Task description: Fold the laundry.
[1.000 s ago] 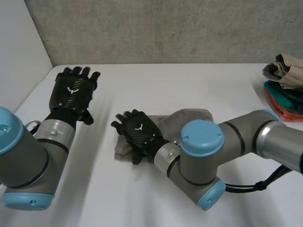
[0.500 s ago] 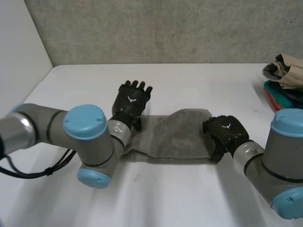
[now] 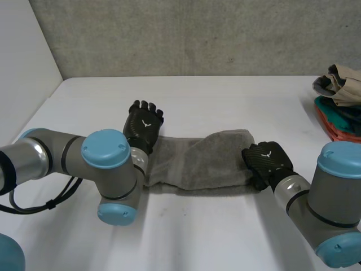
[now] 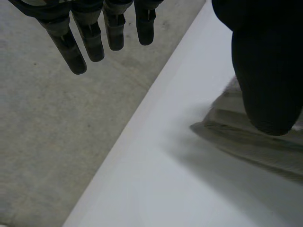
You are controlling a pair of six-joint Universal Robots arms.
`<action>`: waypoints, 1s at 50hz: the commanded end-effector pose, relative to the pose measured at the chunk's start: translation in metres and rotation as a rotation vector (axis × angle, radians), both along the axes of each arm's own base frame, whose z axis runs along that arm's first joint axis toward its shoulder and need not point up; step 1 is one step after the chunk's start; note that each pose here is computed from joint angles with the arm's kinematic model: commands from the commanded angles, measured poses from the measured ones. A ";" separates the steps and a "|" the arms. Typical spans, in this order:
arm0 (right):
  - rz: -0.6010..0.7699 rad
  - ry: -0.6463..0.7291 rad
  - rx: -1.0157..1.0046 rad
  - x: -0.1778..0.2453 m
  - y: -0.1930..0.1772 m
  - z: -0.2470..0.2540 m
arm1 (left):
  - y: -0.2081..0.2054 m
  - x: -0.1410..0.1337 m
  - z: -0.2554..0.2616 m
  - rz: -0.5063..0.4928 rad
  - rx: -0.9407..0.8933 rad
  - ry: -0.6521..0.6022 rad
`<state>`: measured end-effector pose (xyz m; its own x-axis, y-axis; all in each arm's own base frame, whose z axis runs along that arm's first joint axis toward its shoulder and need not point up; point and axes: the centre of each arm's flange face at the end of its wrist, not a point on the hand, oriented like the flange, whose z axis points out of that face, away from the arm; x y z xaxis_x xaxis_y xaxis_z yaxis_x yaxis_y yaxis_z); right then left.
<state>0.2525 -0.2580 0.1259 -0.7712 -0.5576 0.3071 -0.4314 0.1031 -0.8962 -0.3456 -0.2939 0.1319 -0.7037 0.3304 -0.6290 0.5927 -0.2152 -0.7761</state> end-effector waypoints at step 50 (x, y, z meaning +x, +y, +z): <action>0.072 -0.375 0.154 0.076 0.002 0.073 | 0.059 0.012 0.088 -0.125 0.207 0.503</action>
